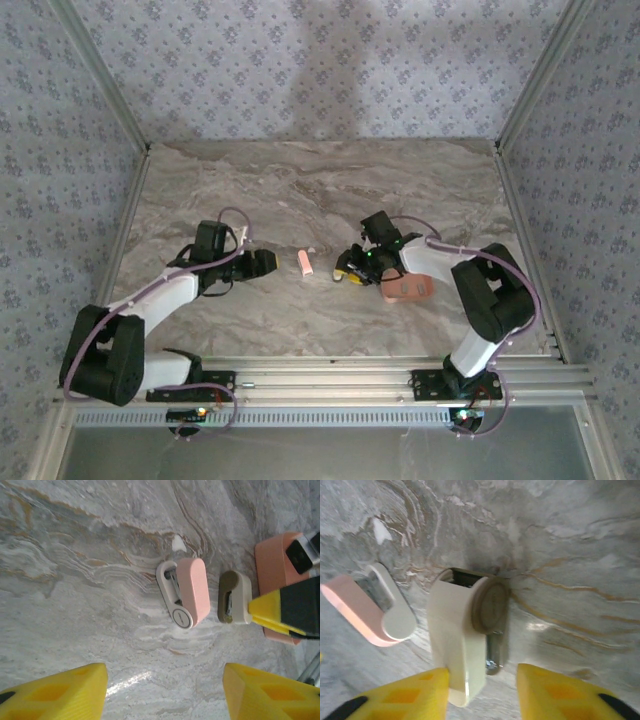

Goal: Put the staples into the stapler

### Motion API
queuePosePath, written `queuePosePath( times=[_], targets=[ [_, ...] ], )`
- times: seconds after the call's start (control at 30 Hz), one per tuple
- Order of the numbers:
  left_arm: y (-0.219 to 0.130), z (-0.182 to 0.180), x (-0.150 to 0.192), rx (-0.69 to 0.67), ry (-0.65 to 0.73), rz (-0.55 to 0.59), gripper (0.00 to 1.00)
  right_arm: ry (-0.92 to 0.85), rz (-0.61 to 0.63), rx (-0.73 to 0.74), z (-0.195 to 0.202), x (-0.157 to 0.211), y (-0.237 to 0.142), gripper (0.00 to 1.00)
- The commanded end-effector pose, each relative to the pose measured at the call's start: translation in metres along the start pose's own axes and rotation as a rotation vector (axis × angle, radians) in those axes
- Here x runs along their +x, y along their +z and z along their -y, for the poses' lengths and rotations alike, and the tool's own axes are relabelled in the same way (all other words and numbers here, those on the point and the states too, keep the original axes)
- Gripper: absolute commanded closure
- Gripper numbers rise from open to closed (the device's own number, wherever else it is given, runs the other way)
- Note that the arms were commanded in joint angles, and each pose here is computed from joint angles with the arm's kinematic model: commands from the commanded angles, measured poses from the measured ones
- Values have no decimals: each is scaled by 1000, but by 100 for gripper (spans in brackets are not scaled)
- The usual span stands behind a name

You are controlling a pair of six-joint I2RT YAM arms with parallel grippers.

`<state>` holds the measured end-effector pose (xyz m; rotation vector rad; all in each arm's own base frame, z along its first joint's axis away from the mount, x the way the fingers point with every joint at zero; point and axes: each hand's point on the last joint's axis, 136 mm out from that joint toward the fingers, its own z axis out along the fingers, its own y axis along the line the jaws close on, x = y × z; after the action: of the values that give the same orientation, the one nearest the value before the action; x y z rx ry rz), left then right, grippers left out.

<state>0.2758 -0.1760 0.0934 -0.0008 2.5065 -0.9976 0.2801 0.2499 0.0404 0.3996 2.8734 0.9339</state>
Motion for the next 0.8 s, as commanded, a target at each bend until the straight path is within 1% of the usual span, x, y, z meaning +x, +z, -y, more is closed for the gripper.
queuePosePath(
  times=[0.0,0.07,0.13,0.2,0.27,0.3,0.33,0.37,0.47,0.5,0.57,0.63,0.67,0.7,0.77],
  targets=[
    [-19,7,-31,-68,71,132,33,-74,86,172,22,-7,-20,51],
    [-31,3,-45,-131,94,205,28,-137,158,150,7,-18,-42,43],
    [-48,-3,-63,-219,123,301,23,-186,233,138,-3,-27,-64,38],
    [-69,-13,-80,-330,156,408,16,-257,344,144,-6,-41,-89,31],
    [-90,-24,-94,-445,197,509,11,-303,462,176,1,-55,-115,19],
    [-101,-30,-100,-506,230,557,8,-341,531,202,7,-65,-129,7],
    [-108,-35,-105,-556,268,593,4,-366,592,228,15,-73,-140,0],
    [-115,-42,-108,-618,313,627,2,-384,661,249,24,-82,-153,0],
    [-130,-66,-112,-792,379,696,2,-416,820,309,56,-103,-181,0],
    [-129,-73,-111,-820,400,704,1,-431,868,322,66,-108,-188,0],
    [-124,-90,-106,-850,413,726,2,-467,953,342,83,-115,-197,0],
    [-118,-107,-102,-865,403,756,1,-504,1011,374,100,-120,-203,0],
    [-115,-116,-100,-874,391,760,1,-485,1026,379,107,-123,-207,0],
    [-112,-122,-101,-871,393,770,2,-469,1043,388,113,-129,-213,0],
    [-101,-117,-109,-829,452,756,1,-508,1051,376,117,-137,-214,0]
  ],
)
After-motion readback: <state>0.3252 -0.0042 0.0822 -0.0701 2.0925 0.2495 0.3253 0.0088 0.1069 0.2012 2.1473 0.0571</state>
